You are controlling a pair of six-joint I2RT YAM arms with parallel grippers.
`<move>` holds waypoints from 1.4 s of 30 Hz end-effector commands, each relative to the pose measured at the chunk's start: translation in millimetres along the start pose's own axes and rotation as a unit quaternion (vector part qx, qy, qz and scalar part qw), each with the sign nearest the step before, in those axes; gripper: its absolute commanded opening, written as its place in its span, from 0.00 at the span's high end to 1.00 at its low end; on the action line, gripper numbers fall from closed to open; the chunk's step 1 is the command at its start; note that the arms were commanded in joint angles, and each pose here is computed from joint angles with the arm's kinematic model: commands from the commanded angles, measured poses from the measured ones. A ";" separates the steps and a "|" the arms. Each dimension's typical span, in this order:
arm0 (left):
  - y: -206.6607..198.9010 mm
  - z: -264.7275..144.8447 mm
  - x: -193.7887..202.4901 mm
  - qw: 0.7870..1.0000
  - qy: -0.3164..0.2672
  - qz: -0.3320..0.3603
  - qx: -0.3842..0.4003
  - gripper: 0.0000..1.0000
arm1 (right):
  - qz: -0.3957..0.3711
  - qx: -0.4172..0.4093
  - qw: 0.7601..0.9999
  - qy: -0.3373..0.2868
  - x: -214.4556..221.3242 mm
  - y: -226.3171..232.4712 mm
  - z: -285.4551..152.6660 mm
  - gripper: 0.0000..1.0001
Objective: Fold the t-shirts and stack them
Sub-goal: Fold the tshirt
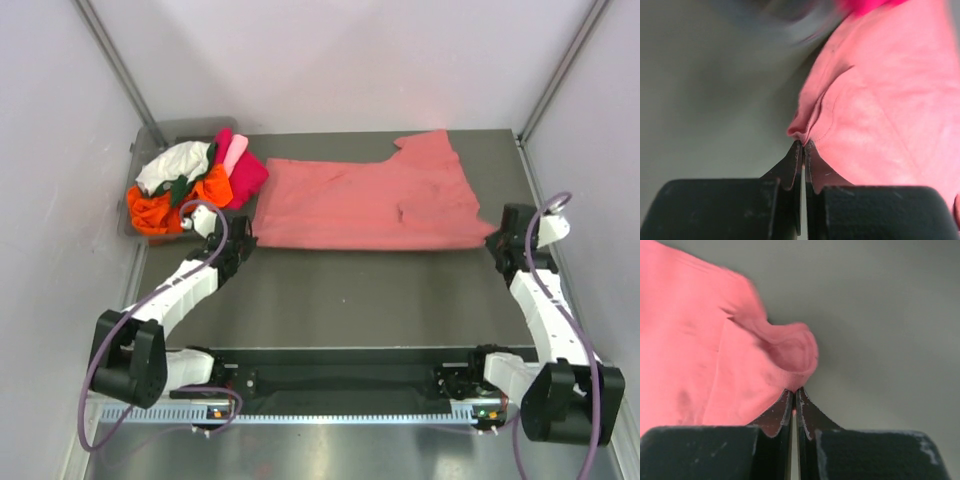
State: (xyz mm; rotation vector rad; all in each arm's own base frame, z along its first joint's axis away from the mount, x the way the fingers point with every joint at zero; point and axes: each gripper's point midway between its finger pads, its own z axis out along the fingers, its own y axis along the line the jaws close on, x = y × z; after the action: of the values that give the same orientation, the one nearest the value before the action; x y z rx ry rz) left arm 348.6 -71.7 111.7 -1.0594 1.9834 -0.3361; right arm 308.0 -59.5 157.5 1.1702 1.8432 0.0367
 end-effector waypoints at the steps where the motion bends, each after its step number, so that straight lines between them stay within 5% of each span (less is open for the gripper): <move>1: 30.1 -3.5 8.2 1.000 0.004 0.015 -0.026 1.00 | -0.021 0.087 0.996 0.009 21.9 -52.3 6.1 1.00; 18: 88.4 -26.4 36.5 0.999 0.027 0.028 -0.033 1.00 | -0.014 0.152 0.988 0.031 62.1 -115.1 -6.7 0.95; 20: 90.6 -27.6 38.4 0.999 0.030 0.027 -0.032 1.00 | -0.015 0.152 0.988 0.037 65.6 -117.1 -7.7 0.83; 22: 97.4 -27.6 44.1 0.998 0.038 0.029 -0.035 1.00 | -0.011 0.156 0.987 0.036 65.8 -120.1 -11.1 0.56; 24: 104.2 -28.1 49.3 0.998 0.044 0.032 -0.041 1.00 | -0.009 0.155 0.987 0.033 65.7 -122.7 -14.4 0.49; 26: 111.4 -29.4 50.6 0.997 0.042 0.027 -0.056 0.92 | 0.001 0.136 0.991 0.018 59.0 -117.8 -19.3 0.49; 27: 117.2 -29.9 51.5 0.997 0.041 0.029 -0.065 0.73 | 0.002 0.124 0.992 0.013 55.7 -113.9 -21.2 0.48; 30: 114.9 -33.4 46.9 0.998 0.032 0.029 -0.056 0.48 | -0.008 0.069 0.998 -0.007 42.2 -93.7 -25.8 0.47; 42: 53.8 -61.0 9.9 0.993 0.023 0.118 0.020 0.31 | -0.168 -0.099 0.980 0.033 35.0 -16.3 -19.2 0.45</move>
State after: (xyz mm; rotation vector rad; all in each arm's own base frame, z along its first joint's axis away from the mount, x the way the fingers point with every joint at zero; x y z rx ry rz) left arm 260.3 -46.3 89.6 -0.9205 2.1013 -0.2342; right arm 247.8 -45.4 102.3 0.9337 2.0631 -0.0163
